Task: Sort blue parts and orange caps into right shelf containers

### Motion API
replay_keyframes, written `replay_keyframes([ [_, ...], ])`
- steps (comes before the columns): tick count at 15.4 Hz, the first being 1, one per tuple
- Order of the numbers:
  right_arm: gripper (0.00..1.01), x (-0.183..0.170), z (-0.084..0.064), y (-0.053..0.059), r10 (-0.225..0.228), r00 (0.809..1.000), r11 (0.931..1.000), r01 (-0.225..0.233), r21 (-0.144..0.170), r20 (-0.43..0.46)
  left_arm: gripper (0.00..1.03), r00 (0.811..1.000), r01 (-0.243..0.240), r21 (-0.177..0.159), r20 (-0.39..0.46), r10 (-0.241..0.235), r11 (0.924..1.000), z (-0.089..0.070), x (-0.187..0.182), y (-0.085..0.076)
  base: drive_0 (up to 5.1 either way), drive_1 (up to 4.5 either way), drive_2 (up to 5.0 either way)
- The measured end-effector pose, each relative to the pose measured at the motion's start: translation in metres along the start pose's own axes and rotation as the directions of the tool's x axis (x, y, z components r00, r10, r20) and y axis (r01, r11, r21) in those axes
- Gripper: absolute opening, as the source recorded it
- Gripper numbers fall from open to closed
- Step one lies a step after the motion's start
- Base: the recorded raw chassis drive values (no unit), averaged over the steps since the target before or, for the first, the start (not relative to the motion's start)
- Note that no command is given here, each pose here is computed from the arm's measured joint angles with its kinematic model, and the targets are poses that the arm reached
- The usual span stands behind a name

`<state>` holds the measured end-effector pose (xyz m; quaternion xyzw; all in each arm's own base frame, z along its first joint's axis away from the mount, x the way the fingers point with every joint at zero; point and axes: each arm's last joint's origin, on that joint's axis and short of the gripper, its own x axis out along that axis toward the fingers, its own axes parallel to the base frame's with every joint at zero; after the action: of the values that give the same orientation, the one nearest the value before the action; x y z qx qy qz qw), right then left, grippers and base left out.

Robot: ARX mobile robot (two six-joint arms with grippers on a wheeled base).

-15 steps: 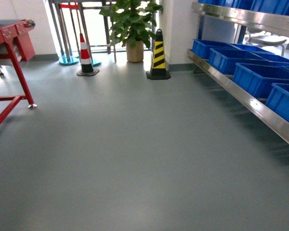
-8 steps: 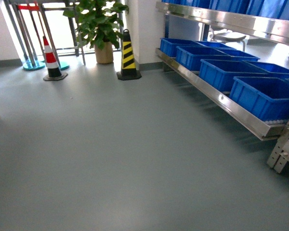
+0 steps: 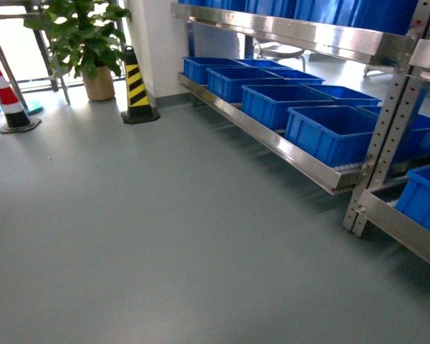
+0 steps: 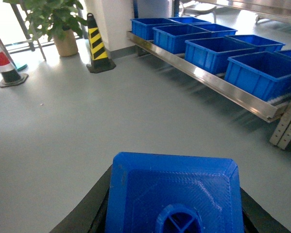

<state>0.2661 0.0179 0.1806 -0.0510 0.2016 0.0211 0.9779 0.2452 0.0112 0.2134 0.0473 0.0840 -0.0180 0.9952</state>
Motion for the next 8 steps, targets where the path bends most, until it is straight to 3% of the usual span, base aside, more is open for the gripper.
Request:
replay_keyframes([
  [8,0.43,0.0000,0.0000,0.0000,0.000,1.000,1.0000,0.000,0.000,0.000,0.44,1.000,0.000,0.000,0.000,0.000,1.0000,0.0000,0.0000,0.0000,-1.6,-1.61,-1.6],
])
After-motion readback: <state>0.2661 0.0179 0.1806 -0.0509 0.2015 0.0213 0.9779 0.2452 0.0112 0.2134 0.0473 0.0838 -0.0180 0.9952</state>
